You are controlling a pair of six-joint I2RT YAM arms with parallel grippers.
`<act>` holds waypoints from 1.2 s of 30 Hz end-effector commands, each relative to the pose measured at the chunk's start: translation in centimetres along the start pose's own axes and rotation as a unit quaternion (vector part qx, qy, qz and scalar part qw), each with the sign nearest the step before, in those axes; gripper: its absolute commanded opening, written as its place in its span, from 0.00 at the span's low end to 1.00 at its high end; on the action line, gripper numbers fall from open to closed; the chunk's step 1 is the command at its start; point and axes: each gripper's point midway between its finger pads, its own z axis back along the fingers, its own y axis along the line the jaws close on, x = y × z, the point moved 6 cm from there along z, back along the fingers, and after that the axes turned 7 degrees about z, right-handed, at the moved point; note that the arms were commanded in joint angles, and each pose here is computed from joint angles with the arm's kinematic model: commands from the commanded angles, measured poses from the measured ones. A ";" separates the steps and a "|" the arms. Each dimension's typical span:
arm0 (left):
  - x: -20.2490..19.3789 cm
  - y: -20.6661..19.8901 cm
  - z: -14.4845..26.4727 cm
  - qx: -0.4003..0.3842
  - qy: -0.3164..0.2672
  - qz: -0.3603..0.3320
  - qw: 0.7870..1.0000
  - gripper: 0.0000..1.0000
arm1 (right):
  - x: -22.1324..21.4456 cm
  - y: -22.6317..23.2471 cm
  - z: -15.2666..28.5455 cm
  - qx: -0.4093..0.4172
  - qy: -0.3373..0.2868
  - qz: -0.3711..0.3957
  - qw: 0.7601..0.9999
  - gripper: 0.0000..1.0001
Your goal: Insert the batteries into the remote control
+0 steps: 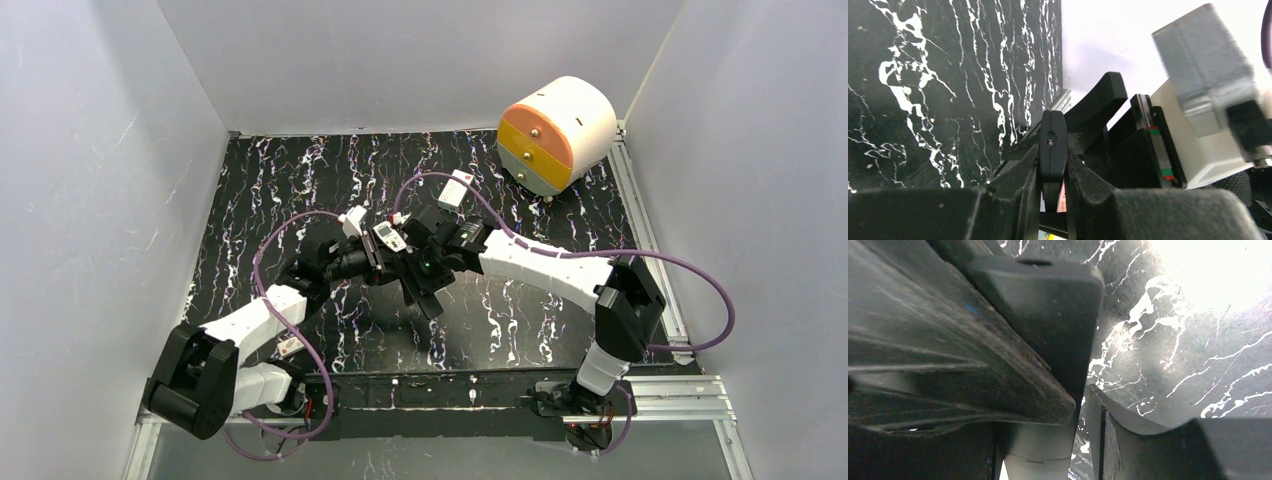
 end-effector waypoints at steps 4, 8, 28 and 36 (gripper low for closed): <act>0.7 -3.6 0.1 -0.045 0.032 -0.001 0.998 0.00 | 1.7 0.0 2.5 -0.009 -0.069 0.005 0.998 0.63; 1.3 -3.6 0.0 -0.044 0.029 -0.001 0.999 0.00 | 1.9 0.3 3.6 -0.002 -0.091 0.002 0.996 0.69; 4.0 -9.3 1.1 -0.098 -0.035 0.069 0.992 0.00 | 2.2 -1.2 14.8 0.117 -0.516 -0.308 0.791 0.99; 4.4 -12.2 2.3 -0.143 -0.069 0.093 0.983 0.00 | 2.5 0.7 15.8 0.243 -0.509 -0.364 0.741 0.82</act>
